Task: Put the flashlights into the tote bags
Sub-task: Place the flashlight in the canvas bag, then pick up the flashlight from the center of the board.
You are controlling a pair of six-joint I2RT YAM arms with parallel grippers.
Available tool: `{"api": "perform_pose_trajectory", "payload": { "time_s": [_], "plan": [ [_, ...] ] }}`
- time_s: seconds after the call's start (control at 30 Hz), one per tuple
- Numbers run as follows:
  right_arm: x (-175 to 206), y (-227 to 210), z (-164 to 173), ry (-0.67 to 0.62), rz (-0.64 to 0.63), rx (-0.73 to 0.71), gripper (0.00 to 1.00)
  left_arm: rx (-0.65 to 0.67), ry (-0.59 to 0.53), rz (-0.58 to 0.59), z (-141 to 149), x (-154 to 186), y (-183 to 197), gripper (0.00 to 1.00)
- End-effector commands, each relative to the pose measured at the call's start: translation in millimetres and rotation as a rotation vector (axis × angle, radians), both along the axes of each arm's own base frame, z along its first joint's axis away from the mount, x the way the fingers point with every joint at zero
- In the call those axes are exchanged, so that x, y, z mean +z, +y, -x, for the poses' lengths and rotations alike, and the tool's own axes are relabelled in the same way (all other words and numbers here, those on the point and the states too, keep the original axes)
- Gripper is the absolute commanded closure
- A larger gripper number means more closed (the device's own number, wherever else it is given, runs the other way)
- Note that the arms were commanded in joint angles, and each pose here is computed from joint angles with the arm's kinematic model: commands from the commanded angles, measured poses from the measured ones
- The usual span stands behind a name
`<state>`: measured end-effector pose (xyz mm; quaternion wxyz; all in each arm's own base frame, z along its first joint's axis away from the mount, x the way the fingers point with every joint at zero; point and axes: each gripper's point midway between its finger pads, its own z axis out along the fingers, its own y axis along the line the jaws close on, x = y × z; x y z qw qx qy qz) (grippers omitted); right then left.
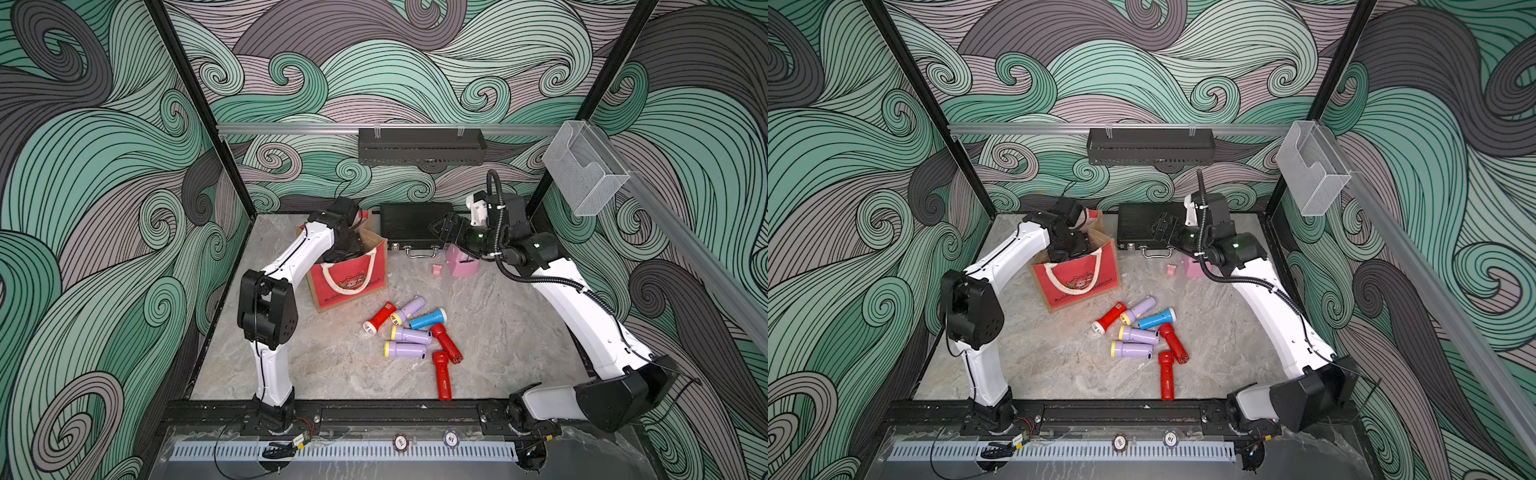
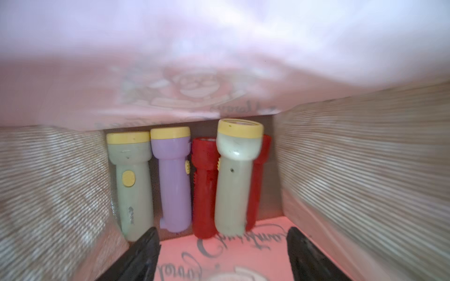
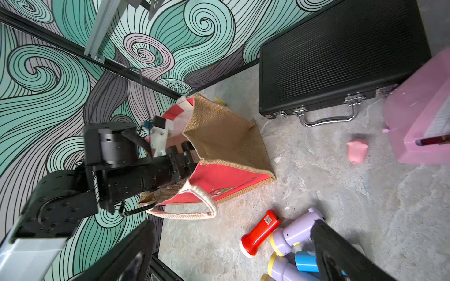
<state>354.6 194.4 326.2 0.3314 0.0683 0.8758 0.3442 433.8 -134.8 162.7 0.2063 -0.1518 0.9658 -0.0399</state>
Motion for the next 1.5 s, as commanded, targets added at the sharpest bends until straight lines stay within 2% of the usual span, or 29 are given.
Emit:
{"api": "perform_pose_trajectory", "payload": {
  "time_s": [0.0,0.13,0.27,0.6,0.73,0.83,1.1,1.47],
  "plan": [
    [-25,-19,22,0.107,0.043,-0.025,0.0,-0.024,-0.081,0.022,4,42,3,0.13],
    [-64,-39,49,0.267,0.092,-0.054,0.0,-0.07,-0.151,0.074,10,67,-4,0.1],
    [-96,-51,79,0.395,0.144,-0.042,0.0,-0.096,-0.218,0.121,16,89,-8,0.01],
    [-150,-74,154,0.626,0.256,0.018,0.0,-0.294,-0.378,0.256,42,148,-37,0.02],
    [-171,-72,187,0.723,0.256,0.063,0.0,-0.37,-0.451,0.326,60,161,-52,0.01],
    [-189,-68,211,0.783,0.312,0.111,0.0,-0.412,-0.492,0.374,77,171,-59,0.01],
    [-222,-54,242,0.834,0.389,0.163,0.0,-0.438,-0.537,0.431,101,188,-61,0.01],
    [-257,-33,257,0.732,0.549,0.259,0.01,-0.469,-0.533,0.489,124,201,-62,0.01]
  ]
}}
